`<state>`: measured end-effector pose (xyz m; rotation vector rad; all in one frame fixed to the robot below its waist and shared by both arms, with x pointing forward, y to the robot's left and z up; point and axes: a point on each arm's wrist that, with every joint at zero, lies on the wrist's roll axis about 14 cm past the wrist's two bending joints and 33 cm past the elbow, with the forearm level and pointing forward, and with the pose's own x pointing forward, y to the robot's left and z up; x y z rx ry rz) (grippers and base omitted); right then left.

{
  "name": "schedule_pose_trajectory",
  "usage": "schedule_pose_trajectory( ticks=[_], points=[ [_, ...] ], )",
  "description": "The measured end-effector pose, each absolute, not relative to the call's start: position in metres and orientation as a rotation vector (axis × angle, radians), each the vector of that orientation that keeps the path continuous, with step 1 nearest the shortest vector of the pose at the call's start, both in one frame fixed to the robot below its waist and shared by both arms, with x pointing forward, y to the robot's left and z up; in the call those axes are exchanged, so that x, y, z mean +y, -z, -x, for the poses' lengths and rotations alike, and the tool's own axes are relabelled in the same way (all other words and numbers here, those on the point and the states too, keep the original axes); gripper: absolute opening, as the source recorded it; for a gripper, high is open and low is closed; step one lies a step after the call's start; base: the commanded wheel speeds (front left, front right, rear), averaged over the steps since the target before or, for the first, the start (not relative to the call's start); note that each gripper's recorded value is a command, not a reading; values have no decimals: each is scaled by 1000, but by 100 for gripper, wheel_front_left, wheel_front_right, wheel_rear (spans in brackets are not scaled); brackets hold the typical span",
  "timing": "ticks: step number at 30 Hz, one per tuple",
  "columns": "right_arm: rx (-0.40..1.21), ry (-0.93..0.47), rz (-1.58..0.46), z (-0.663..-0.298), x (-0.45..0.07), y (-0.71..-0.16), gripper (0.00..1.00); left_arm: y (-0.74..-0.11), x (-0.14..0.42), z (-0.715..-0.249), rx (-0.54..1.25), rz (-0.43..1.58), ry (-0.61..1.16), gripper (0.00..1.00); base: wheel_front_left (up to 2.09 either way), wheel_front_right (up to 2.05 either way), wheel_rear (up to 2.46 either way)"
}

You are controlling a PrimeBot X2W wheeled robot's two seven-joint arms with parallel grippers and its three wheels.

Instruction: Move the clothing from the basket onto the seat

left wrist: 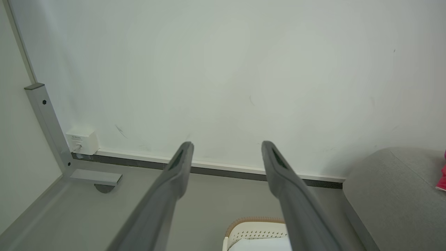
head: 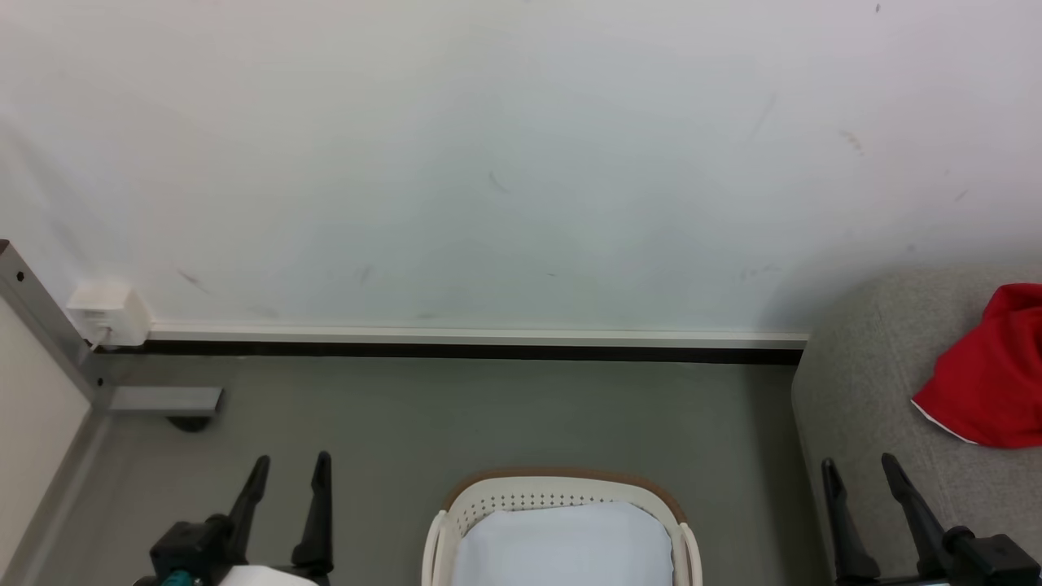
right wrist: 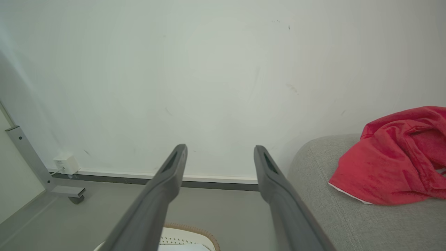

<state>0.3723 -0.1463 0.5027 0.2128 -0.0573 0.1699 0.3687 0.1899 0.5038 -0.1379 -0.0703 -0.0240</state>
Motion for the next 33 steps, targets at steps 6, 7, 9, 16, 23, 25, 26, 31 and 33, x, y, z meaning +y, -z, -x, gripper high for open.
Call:
schedule_pose_trajectory(
  ticks=[6, 7, 9, 16, 23, 25, 26, 31, 33],
  points=[
    [-41, -178, -214, -370, -143, -498, 100, -510, 182, -372, -87, 134, 49, 100, 0, 0, 0],
    [-40, -177, -213, -370, -144, -498, 100, -510, 182, -372, -88, 133, 51, 100, 0, 0, 0],
    [-39, -175, -211, -369, -145, -497, 100, -510, 180, -373, -89, 134, 55, 100, 0, 0, 0],
    [-43, -173, -208, -368, -147, -499, 100, -510, 174, -374, -87, 136, 71, 100, 0, 0, 0],
    [-49, -173, -210, -368, -147, -501, 100, -508, 171, -374, -79, 138, 80, 100, 0, 0, 0],
    [-49, -174, -211, -368, -147, -501, 100, -507, 170, -374, -78, 138, 82, 100, 0, 0, 0],
    [-49, -174, -211, -368, -147, -501, 100, -507, 170, -374, -78, 138, 84, 100, 0, 0, 0],
    [-47, -175, -212, -368, -146, -500, 100, -507, 169, -374, -77, 138, 87, 100, 0, 0, 0],
    [-45, -175, -214, -368, -146, -499, 100, -507, 167, -374, -75, 138, 90, 100, 0, 0, 0]
  ],
)
